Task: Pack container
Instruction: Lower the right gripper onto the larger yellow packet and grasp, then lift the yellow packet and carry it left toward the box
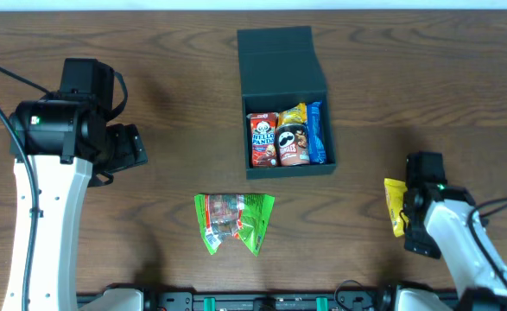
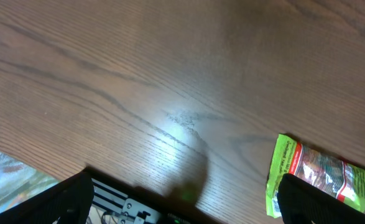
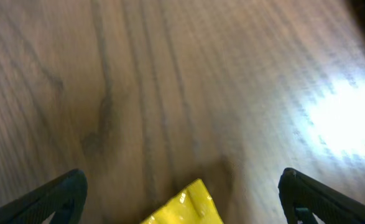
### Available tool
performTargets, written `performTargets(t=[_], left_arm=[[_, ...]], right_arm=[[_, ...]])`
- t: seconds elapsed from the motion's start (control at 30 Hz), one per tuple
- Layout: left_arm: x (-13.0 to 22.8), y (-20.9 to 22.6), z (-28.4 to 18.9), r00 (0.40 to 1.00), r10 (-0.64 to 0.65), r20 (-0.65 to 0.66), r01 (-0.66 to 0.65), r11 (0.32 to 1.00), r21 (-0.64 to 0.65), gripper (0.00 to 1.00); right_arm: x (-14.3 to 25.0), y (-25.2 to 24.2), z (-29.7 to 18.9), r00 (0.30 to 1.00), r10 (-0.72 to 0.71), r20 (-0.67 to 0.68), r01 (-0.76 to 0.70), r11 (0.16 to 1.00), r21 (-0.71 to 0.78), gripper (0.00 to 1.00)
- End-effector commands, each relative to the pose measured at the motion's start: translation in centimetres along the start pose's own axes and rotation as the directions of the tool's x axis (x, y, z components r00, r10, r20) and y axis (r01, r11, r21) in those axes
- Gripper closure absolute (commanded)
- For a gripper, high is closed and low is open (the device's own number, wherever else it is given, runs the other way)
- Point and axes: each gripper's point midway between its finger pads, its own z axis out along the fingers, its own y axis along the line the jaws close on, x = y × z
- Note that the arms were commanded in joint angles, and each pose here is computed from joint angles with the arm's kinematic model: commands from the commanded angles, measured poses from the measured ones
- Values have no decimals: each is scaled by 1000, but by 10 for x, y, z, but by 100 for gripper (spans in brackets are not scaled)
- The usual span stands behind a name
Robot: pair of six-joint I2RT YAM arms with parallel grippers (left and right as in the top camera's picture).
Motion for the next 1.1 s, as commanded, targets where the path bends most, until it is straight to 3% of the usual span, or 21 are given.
performTargets(t=[0.0,0.27,0.5,0.9,1.07], left_arm=[[0,4,1,1000,-6,-3,6,1000,-17,5],[0,4,1,1000,-6,-2,6,1000,-17,5],[0,4,1,1000,-6,-3,6,1000,-17,5],[0,4,1,1000,-6,-3,6,1000,-17,5],[0,4,1,1000,-6,-2,6,1000,-18,5]], right_arm=[[-3,1,11,996,-67,53,67,998,13,1],[19,15,25,995,-103,-8,103,995,-9,1],[50,48,22,968,-207,-143,184,970,-159,1],[111,59,-3,853,-266,-448,155,950,-270,1],[133,75,-22,826,-336,-453,162,911,-379,1]])
